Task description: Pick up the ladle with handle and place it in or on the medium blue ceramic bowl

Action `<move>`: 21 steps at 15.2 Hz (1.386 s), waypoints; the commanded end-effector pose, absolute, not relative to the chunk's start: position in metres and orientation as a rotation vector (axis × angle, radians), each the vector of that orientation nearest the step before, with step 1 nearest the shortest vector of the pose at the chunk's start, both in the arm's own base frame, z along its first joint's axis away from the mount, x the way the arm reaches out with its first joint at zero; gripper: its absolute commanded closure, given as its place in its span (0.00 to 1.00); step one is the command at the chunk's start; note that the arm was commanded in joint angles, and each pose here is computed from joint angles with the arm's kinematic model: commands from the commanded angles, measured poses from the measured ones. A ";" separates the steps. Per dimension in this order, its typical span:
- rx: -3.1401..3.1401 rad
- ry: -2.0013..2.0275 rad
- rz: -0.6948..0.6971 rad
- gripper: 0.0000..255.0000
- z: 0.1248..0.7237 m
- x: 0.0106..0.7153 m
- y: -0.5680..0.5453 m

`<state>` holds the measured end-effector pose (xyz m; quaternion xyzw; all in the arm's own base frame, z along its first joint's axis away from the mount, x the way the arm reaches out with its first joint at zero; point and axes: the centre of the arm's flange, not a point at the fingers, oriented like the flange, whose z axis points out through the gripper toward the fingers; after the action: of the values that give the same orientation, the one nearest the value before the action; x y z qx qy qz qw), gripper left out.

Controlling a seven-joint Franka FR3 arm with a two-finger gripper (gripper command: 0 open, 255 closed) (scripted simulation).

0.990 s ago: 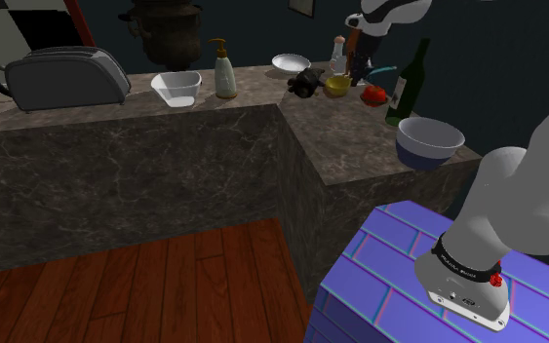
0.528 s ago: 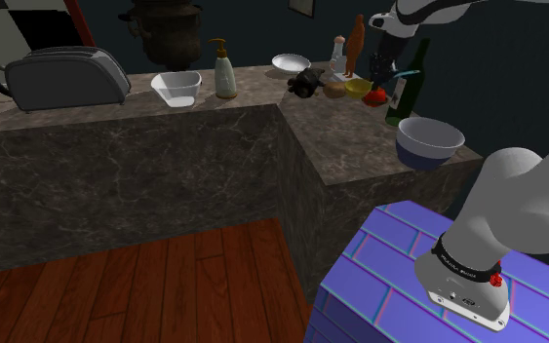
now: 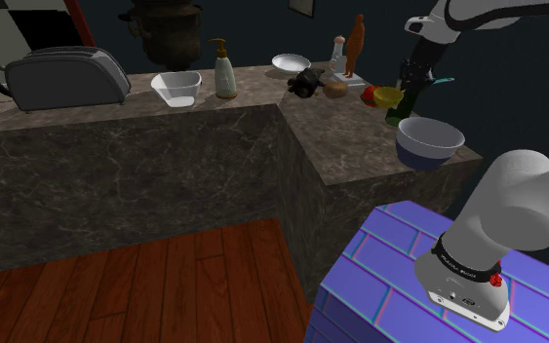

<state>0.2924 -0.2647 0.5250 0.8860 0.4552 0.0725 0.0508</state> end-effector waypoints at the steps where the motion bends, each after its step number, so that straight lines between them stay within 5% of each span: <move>1: 2.695 1.386 0.219 1.00 0.526 0.268 -0.260; 7: 2.695 1.386 0.219 1.00 0.529 0.192 -0.250; 21: 2.695 1.386 0.219 1.00 0.455 0.192 -0.250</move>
<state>0.1922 -0.2508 0.4609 0.8859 0.4553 0.0720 0.0516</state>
